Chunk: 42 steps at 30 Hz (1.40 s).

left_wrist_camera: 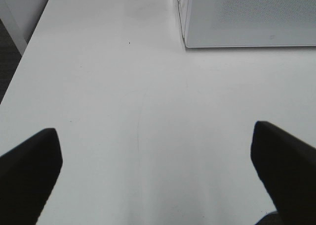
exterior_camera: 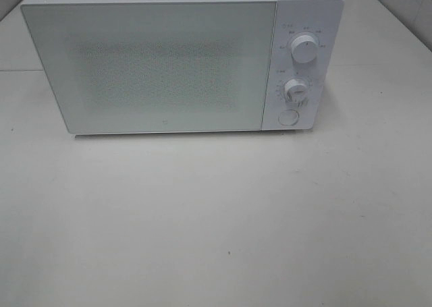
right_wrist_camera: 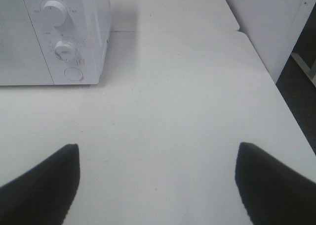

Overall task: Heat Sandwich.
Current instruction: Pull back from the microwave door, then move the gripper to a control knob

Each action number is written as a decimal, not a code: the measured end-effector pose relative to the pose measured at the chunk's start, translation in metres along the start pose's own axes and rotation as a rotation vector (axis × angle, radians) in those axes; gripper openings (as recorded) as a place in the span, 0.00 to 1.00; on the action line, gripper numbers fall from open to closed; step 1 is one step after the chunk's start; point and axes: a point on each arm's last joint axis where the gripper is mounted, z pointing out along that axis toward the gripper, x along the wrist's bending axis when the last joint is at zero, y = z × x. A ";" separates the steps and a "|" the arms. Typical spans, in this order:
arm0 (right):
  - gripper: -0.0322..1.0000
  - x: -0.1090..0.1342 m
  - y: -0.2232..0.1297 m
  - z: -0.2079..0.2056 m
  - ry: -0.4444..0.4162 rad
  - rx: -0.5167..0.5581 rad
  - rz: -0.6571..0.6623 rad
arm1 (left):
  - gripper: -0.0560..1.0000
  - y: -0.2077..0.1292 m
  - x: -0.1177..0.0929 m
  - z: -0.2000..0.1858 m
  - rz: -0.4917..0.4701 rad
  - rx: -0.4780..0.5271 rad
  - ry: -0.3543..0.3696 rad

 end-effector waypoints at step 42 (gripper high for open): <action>0.78 0.017 0.060 0.158 0.054 0.055 -0.046 | 0.99 0.000 0.000 0.000 0.000 0.000 0.000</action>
